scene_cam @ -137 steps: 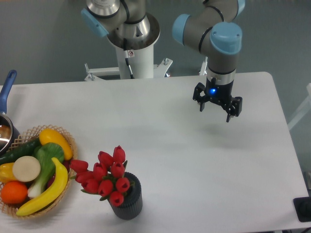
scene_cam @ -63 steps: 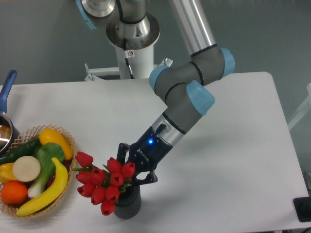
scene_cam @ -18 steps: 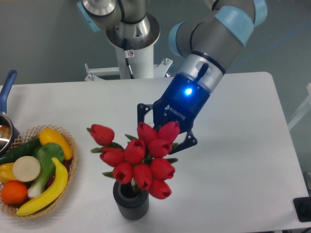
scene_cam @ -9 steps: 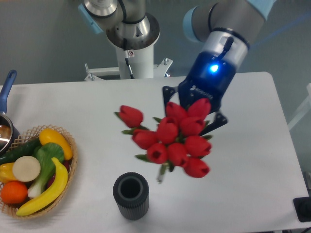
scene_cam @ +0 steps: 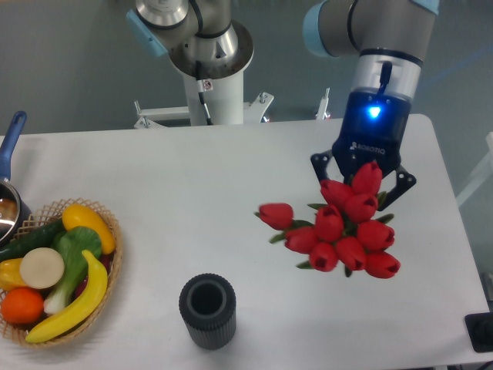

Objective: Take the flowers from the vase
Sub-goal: 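Carry the tulip bunch up and away from the vase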

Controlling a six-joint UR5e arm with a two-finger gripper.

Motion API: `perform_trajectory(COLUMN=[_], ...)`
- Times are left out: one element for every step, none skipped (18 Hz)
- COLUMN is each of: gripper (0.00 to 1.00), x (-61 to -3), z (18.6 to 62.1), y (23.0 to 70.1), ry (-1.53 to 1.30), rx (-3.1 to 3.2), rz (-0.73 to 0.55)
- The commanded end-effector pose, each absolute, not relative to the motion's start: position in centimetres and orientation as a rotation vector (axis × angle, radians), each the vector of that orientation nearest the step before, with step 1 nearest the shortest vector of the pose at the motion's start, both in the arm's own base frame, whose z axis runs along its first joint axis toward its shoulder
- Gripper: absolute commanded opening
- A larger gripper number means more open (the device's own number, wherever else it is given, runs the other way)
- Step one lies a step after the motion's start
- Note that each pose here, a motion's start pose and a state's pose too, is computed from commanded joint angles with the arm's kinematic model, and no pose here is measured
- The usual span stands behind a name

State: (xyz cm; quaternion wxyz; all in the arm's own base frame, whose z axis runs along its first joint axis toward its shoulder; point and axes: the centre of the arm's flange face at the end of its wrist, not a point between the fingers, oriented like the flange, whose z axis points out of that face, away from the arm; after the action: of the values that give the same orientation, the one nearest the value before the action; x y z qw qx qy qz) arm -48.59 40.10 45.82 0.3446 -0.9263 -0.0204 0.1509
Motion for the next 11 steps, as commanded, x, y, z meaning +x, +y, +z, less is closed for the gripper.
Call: perform_trajectory(gripper=[0.12, 0.12, 0.12, 0.11, 0.12, 0.12, 0.12, 0.14, 0.15, 0.15, 0.15], x=[-48.7, -48.8, -48.7, -48.5, -48.1, -47.3, -46.9, -46.7, -46.6, -46.4, -46.2], z=[44.9, 44.0, 43.1, 42.9, 42.9, 42.2, 41.3, 40.3, 39.6, 39.4, 39.2], y=[39.6, 39.1, 38.5, 38.0, 38.0, 37.8, 37.5, 37.2, 37.0, 37.1, 37.2], ry=[-0.064, -0.085, -0.104, -0.119, -0.125, -0.135, -0.143, -0.147, -0.152, -0.152, -0.154], rx=[-2.436, -2.459, -2.485, -2.502, -2.523, -2.557, -2.599, -2.644, -2.686, -2.716, -2.745], rz=[0.399, 0.4, 0.398, 0.406, 0.41, 0.38, 0.356, 0.351, 0.366, 0.371, 0.348])
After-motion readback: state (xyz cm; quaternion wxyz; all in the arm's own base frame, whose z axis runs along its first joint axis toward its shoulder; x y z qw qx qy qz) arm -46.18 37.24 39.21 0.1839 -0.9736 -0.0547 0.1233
